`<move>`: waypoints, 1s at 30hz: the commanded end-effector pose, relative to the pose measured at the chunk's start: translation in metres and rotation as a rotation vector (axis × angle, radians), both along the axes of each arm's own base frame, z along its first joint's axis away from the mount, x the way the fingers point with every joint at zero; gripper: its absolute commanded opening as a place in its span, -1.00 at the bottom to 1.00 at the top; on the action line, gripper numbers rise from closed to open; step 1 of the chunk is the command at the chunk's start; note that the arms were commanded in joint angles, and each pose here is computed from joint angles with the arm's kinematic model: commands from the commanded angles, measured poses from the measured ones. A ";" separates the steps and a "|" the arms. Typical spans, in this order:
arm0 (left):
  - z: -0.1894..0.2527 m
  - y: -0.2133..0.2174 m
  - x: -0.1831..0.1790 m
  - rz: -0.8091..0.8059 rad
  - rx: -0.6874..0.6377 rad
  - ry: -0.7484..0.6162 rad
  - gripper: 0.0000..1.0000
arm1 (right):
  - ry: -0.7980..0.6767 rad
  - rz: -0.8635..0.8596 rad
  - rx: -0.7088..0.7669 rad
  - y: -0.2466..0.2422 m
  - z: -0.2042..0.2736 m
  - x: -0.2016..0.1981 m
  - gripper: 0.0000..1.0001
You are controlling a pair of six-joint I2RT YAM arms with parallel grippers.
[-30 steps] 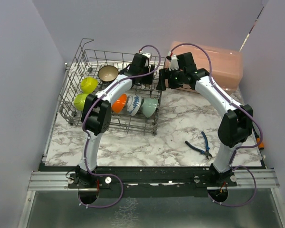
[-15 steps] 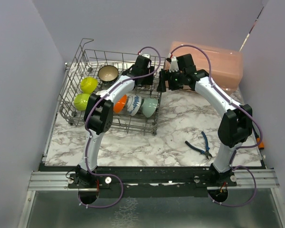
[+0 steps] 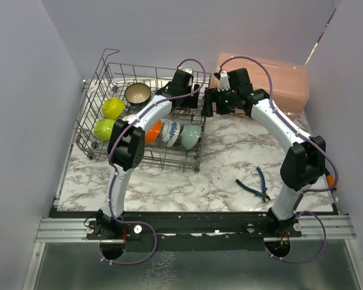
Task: Load the bowls into the dish rack
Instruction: Turn the bowl upside down on the dish rack.
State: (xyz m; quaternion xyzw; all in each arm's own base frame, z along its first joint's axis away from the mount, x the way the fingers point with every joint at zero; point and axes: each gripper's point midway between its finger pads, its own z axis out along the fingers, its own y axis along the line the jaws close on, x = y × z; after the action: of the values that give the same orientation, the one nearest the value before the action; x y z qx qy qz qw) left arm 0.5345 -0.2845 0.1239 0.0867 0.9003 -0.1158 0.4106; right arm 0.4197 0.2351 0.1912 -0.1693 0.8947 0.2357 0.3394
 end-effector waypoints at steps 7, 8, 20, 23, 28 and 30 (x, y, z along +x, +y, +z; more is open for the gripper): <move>0.046 -0.053 -0.019 -0.180 -0.187 -0.013 0.89 | -0.059 -0.015 0.021 -0.006 0.020 0.000 0.62; 0.047 -0.053 -0.019 -0.180 -0.194 -0.014 0.89 | -0.059 -0.016 0.021 -0.007 0.021 0.000 0.62; 0.053 -0.062 -0.024 -0.211 -0.248 -0.006 0.68 | -0.068 -0.020 0.022 -0.009 0.024 -0.001 0.62; 0.054 -0.063 -0.027 -0.221 -0.259 0.001 0.75 | -0.071 -0.019 0.023 -0.009 0.026 -0.001 0.62; 0.069 -0.064 -0.032 -0.228 -0.286 -0.009 0.83 | -0.073 -0.019 0.024 -0.010 0.027 -0.002 0.62; 0.076 -0.062 -0.032 -0.223 -0.299 -0.017 0.85 | -0.076 -0.017 0.027 -0.010 0.028 -0.001 0.62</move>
State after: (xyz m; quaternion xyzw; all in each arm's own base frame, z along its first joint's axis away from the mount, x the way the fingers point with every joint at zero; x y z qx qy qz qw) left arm 0.5308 -0.2915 0.1336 0.0935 0.8979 -0.1694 0.3953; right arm 0.4186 0.2290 0.2053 -0.1661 0.8877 0.2374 0.3578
